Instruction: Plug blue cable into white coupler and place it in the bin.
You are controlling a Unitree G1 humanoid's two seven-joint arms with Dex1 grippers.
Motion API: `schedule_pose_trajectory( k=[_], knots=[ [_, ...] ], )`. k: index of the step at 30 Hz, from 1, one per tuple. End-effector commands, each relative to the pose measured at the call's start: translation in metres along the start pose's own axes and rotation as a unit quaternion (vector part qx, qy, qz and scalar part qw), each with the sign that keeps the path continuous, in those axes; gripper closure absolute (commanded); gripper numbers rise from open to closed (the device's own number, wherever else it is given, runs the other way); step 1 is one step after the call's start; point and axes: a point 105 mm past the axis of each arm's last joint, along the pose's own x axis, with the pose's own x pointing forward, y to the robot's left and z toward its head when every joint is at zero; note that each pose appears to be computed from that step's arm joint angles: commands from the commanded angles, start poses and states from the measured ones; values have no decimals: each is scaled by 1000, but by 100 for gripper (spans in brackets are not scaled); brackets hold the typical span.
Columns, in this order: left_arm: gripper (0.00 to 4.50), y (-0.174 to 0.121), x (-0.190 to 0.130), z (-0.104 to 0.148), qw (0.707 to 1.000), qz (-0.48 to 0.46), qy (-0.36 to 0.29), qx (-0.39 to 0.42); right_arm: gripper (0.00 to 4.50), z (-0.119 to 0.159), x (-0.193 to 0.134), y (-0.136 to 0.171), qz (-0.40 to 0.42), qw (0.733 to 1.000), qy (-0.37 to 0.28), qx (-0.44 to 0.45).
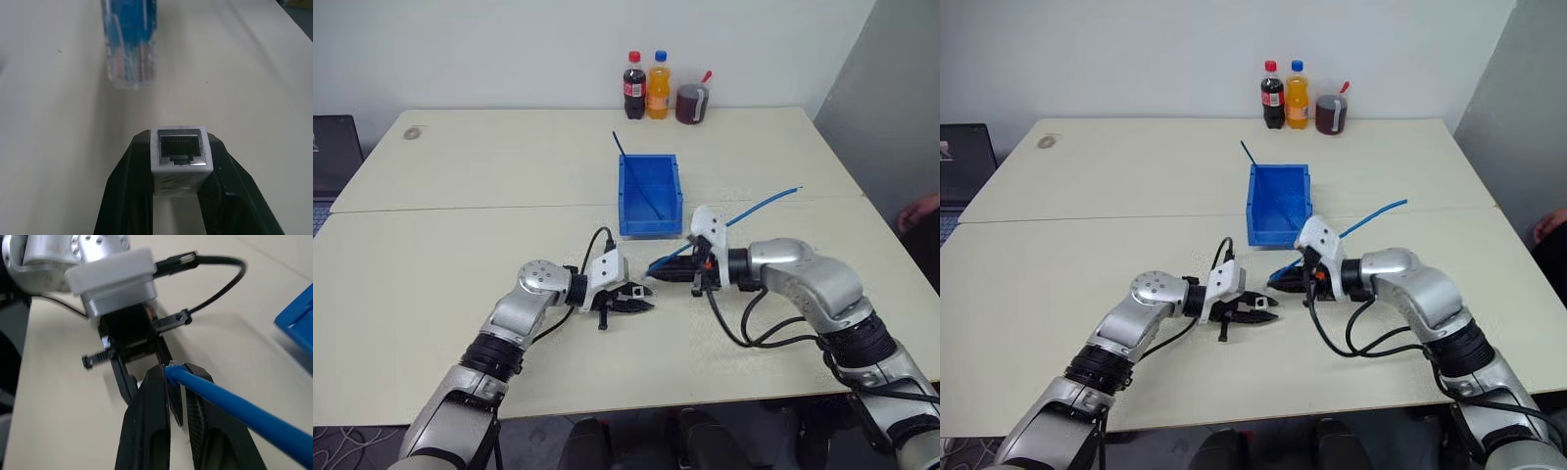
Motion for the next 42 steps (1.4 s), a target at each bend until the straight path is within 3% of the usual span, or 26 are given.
schedule_pose_trajectory(
  k=[1, 26, 42],
  knots=[
    [370, 5, 1, 5, 1000, -11, -3, 28, 432, 7, 1, 3, 13, 999, -6, -36],
    [370, 7, 1, -3, 999, -11, 1, 30, 432, -12, 14, 3, 50, 994, 55, -85],
    [370, 10, 4, 1, 999, 2, 0, 34, 432, -20, 29, -10, 106, 966, 161, -172]
  ],
)
